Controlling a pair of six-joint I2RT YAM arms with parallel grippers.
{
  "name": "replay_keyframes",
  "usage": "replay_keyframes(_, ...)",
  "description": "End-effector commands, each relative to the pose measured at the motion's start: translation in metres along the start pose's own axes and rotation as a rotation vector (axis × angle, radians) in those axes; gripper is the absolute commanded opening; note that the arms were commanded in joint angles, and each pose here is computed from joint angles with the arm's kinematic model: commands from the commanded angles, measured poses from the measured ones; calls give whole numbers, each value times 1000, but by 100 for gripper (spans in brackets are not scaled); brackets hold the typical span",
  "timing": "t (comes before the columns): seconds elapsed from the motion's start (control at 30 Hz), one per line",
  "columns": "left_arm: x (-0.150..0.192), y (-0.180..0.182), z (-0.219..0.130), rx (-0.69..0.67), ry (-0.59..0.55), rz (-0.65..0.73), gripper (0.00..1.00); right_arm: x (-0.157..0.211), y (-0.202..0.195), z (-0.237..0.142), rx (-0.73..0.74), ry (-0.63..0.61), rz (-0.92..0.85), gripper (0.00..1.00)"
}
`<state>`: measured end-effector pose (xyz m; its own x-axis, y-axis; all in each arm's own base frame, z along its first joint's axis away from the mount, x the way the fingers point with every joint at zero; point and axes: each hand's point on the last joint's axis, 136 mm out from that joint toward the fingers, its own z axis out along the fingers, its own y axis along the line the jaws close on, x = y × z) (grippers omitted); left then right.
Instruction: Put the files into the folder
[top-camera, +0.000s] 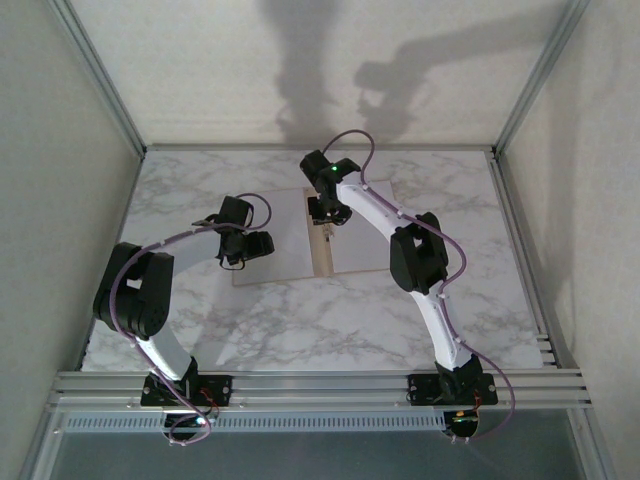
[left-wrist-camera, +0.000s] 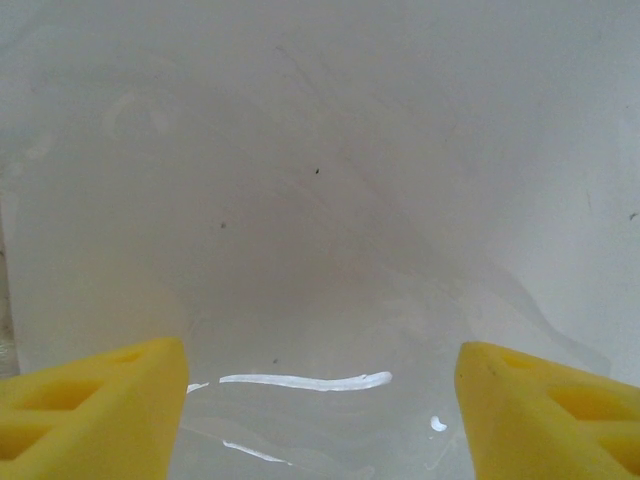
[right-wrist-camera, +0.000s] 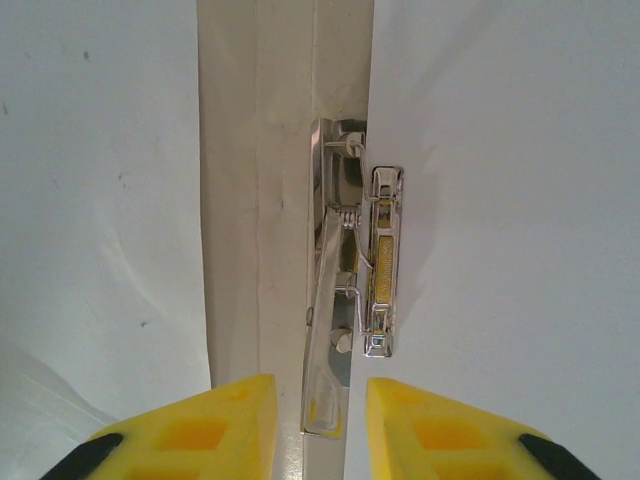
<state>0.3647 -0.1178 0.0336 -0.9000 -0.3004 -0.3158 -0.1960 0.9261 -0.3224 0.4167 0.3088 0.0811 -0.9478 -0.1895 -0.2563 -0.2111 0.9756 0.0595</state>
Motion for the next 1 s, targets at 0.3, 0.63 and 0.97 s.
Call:
replay_keyframes(0.3, -1, 5, -3, -7, -3, -3, 71, 8, 1, 5, 22, 32, -15, 21)
replay_keyframes(0.63, 0, 6, -4, -9, -3, -3, 71, 10, 0, 6, 21, 41, -21, 16)
replay_keyframes(0.97, 1, 8, -4, -14, -3, -4, 71, 16, -3, 6, 42, 45, -53, 11)
